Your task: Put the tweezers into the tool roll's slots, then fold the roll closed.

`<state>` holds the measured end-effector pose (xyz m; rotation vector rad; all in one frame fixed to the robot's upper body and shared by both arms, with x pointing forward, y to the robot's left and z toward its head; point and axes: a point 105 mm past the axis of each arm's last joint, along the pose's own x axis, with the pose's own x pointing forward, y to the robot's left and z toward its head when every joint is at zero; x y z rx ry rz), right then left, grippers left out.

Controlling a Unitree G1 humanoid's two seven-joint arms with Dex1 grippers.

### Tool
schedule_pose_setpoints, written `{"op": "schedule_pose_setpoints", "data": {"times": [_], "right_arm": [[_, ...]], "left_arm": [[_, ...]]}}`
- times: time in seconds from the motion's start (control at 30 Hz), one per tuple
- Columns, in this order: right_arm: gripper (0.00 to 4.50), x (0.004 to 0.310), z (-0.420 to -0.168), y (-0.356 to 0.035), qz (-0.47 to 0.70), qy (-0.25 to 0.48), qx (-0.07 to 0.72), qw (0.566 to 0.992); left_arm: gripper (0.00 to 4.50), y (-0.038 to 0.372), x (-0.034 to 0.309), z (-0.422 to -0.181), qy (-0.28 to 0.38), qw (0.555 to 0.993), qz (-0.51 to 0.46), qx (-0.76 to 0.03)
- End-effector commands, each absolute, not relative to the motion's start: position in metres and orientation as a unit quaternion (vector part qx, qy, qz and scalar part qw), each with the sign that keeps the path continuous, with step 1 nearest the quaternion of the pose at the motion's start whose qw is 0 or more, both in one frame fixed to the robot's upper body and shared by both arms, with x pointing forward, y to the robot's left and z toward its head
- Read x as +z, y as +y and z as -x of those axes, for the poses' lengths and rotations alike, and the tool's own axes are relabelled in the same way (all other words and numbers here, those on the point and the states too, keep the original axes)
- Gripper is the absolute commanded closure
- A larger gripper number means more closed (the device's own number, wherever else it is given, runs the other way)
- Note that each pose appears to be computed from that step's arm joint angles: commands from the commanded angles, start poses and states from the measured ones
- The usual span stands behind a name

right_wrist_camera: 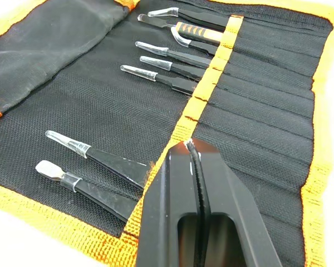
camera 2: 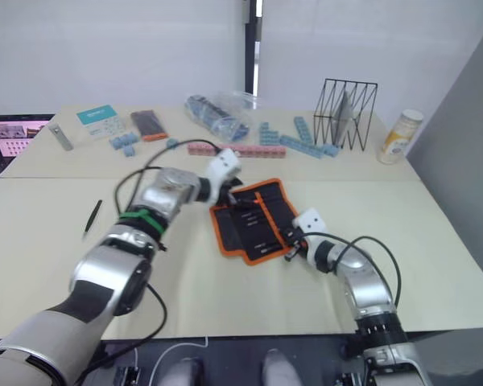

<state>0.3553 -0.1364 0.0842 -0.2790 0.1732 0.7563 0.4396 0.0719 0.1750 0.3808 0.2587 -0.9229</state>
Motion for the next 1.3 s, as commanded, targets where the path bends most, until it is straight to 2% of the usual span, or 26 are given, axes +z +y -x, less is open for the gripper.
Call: {"op": "schedule_pose_setpoints", "data": {"times": [0.03, 0.13, 0.23, 0.3, 0.53, 0.63, 0.77, 1.0, 1.1, 1.3], "right_arm": [[4.50, 0.065, -0.351, -0.135, 0.135, 0.123, 0.379, 0.907], [4.50, 0.067, -0.354, -0.133, 0.142, 0.120, 0.387, 0.903], [4.50, 0.068, -0.353, -0.129, 0.148, 0.118, 0.401, 0.896], [4.50, 0.068, -0.353, -0.130, 0.151, 0.118, 0.404, 0.895], [4.50, 0.073, -0.362, -0.131, 0.147, 0.111, 0.407, 0.895], [4.50, 0.075, -0.365, -0.128, 0.146, 0.109, 0.414, 0.892], [4.50, 0.074, -0.367, -0.126, 0.147, 0.108, 0.421, 0.888], [4.50, 0.074, -0.368, -0.126, 0.147, 0.109, 0.426, 0.886], [4.50, 0.073, -0.367, -0.126, 0.147, 0.112, 0.429, 0.884], [4.50, 0.072, -0.367, -0.125, 0.150, 0.115, 0.436, 0.880]], "left_arm": [[0.02, 0.105, 0.205, -0.439, 0.074, 0.897, -0.160, -0.405], [0.02, 0.160, 0.221, -0.435, 0.034, 0.935, -0.134, -0.327], [0.02, 0.216, 0.228, -0.418, -0.006, 0.958, -0.118, -0.261], [0.02, 0.236, 0.229, -0.403, -0.028, 0.964, -0.112, -0.238], [0.02, 0.293, 0.199, -0.328, -0.065, 0.979, -0.096, -0.165], [0.02, 0.324, 0.179, -0.295, -0.062, 0.992, -0.074, -0.087], [0.02, 0.336, 0.154, -0.256, -0.053, 0.996, -0.052, -0.047], [0.02, 0.335, 0.118, -0.213, -0.028, 0.999, -0.017, -0.009], [0.02, 0.335, 0.113, -0.206, -0.027, 1.000, -0.006, 0.007], [0.02, 0.335, 0.115, -0.213, -0.030, 0.999, -0.010, 0.010]]}}
